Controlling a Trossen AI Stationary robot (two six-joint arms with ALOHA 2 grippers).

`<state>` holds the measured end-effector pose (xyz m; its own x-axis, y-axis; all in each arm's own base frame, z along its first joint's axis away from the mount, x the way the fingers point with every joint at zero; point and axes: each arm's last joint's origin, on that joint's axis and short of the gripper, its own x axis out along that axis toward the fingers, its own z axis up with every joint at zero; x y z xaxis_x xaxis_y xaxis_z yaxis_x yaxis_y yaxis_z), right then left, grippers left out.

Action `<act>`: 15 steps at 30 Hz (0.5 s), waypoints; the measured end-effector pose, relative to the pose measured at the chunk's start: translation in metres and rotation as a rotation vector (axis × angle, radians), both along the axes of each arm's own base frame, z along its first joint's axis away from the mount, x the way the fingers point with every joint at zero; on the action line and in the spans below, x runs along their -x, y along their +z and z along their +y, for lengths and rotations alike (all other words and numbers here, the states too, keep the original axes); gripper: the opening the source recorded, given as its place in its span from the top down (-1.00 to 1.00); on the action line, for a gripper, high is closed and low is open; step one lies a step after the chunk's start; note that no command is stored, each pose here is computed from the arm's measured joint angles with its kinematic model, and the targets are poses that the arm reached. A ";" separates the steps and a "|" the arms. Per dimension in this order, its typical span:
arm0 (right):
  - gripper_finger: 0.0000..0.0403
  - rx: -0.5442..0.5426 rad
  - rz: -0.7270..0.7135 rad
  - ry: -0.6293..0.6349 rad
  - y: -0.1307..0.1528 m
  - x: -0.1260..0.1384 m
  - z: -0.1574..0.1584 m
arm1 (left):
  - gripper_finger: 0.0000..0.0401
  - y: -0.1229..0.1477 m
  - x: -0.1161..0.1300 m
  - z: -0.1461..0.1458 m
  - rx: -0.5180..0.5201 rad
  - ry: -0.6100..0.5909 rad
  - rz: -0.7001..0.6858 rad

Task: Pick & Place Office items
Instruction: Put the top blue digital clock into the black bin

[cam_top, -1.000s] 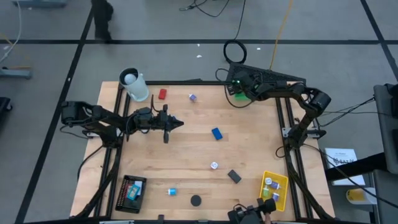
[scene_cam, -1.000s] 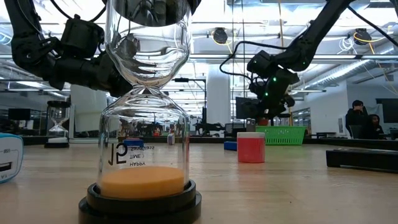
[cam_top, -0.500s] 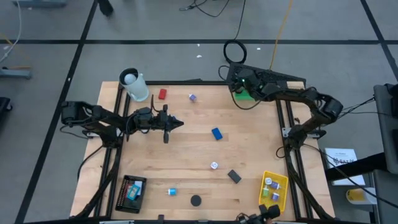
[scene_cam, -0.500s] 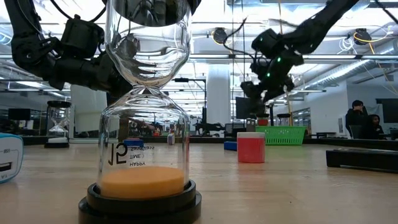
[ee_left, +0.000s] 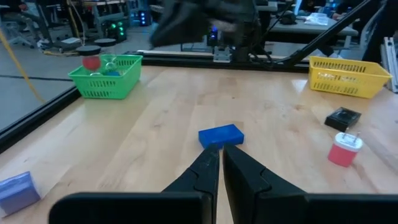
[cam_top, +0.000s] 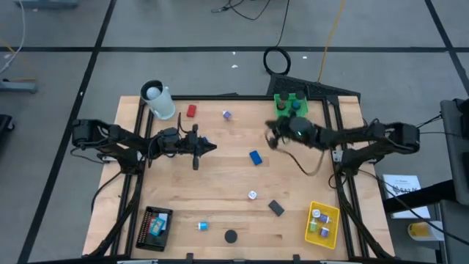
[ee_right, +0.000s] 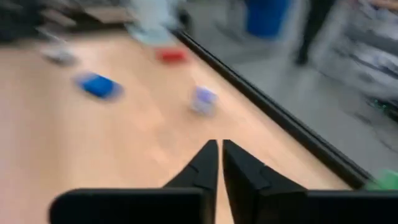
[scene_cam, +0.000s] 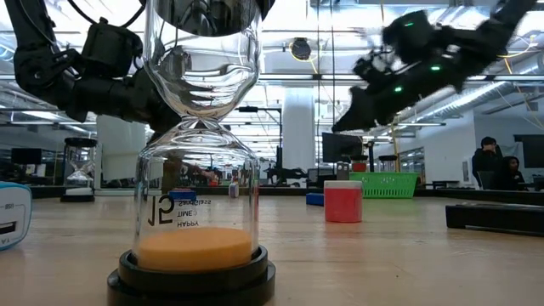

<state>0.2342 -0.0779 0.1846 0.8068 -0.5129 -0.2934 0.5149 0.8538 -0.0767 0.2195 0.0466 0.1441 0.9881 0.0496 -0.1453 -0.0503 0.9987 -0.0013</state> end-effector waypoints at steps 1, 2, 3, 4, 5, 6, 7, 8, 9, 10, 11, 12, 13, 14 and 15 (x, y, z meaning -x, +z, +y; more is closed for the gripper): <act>0.96 0.008 -0.048 0.041 -0.002 0.002 0.007 | 0.87 0.000 0.000 0.000 0.001 0.004 0.000; 0.97 0.018 -0.094 0.071 -0.004 0.005 0.013 | 0.87 0.000 0.000 -0.001 0.002 0.014 -0.001; 0.96 0.027 -0.133 0.092 -0.006 0.009 0.019 | 0.87 0.000 0.000 -0.001 0.001 0.027 -0.001; 0.94 0.031 -0.167 0.108 -0.008 0.011 0.023 | 0.87 0.000 0.000 -0.001 0.000 0.042 -0.001; 0.92 0.033 -0.193 0.124 -0.011 0.015 0.028 | 0.87 0.000 0.000 -0.001 -0.002 0.054 0.000; 0.91 0.034 -0.211 0.139 -0.014 0.018 0.032 | 0.87 0.000 -0.001 -0.001 -0.003 0.060 0.002; 0.91 0.037 -0.231 0.151 -0.016 0.021 0.035 | 0.87 0.000 -0.001 -0.002 -0.003 0.060 0.003; 0.91 0.040 -0.249 0.162 -0.017 0.024 0.038 | 0.87 0.000 -0.001 -0.003 -0.006 0.057 0.003; 0.91 0.042 -0.262 0.172 -0.019 0.027 0.041 | 0.87 0.000 -0.001 -0.004 -0.009 0.058 0.003; 0.92 0.043 -0.271 0.178 -0.020 0.029 0.042 | 0.87 0.000 -0.001 -0.005 -0.016 0.067 0.004; 0.93 0.045 -0.282 0.183 -0.021 0.031 0.044 | 0.87 0.000 -0.002 -0.006 -0.026 0.076 0.004; 0.94 0.047 -0.293 0.187 -0.021 0.032 0.045 | 0.87 0.001 -0.003 -0.007 -0.037 0.084 0.004; 0.95 0.048 -0.302 0.190 -0.022 0.033 0.045 | 0.87 0.001 -0.004 -0.008 -0.046 0.094 0.002; 0.97 0.050 -0.312 0.190 -0.022 0.034 0.046 | 0.87 0.002 -0.005 -0.010 -0.052 0.100 0.001; 0.97 0.052 -0.317 0.190 -0.022 0.035 0.046 | 0.87 0.003 -0.006 -0.011 -0.056 0.100 -0.002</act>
<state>0.1991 -0.0323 0.1628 0.9355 -0.3532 0.0087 0.3531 0.9355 0.0159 0.2254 0.0357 0.1473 0.9781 0.1563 -0.1372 -0.1502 0.9872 0.0539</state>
